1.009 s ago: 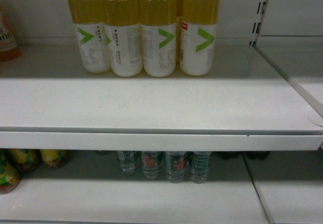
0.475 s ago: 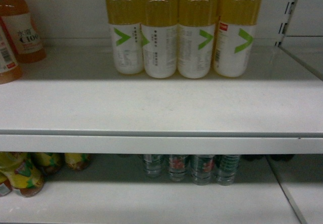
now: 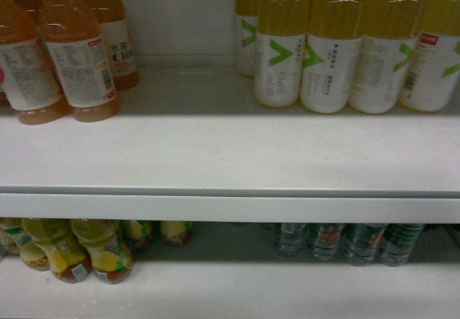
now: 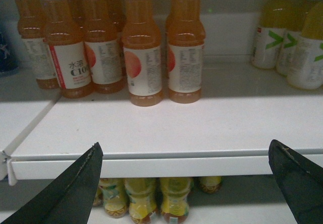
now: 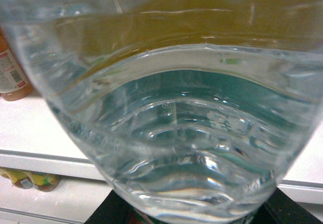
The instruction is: Move water from second to third shelf
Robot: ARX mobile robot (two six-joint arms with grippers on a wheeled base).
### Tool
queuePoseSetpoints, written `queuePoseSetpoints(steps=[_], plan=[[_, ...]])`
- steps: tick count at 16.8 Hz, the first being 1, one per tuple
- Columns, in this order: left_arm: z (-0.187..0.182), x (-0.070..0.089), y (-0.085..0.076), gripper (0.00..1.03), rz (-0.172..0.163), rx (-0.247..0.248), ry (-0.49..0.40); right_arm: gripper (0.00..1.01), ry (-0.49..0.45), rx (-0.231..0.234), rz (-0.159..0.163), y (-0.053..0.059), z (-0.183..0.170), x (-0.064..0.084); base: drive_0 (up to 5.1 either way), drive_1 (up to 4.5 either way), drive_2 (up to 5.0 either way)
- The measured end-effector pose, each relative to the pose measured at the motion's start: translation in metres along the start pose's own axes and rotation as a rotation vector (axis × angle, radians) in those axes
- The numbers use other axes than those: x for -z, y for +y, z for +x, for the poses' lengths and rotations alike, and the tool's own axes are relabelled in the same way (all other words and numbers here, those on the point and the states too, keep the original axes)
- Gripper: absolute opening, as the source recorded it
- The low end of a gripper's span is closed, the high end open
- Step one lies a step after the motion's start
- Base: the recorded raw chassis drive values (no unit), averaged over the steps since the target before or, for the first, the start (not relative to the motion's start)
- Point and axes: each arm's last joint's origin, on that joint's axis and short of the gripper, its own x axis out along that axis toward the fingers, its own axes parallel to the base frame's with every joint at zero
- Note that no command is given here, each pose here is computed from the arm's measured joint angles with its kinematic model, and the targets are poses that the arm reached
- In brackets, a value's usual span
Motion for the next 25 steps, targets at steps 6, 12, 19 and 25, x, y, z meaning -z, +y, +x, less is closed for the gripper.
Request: queuePoseSetpoints(steps=[6, 12, 19, 25], plan=[[0.0, -0.0002, 0.0, 0.98, 0.0, 0.0, -0.002, 0.39, 0.001, -0.002, 0.0, 0.0001, 0.0, 0.0, -5.0, 2.43, 2.4], [0.0, -0.0001, 0.0, 0.98, 0.0, 0.0, -0.002, 0.39, -0.004, 0.0, 0.0, 0.0, 0.0, -0.0004, -4.9, 2.51, 2.5], [0.0, -0.0001, 0.0, 0.98, 0.0, 0.0, -0.001, 0.39, -0.002, 0.0, 0.0, 0.0, 0.0, -0.0001, -5.0, 2.42, 2.4], [0.0, 0.0001, 0.0, 0.98, 0.0, 0.0, 0.001, 0.39, 0.0, -0.001, 0.0, 0.0, 0.0, 0.0, -5.0, 2.45, 2.4]])
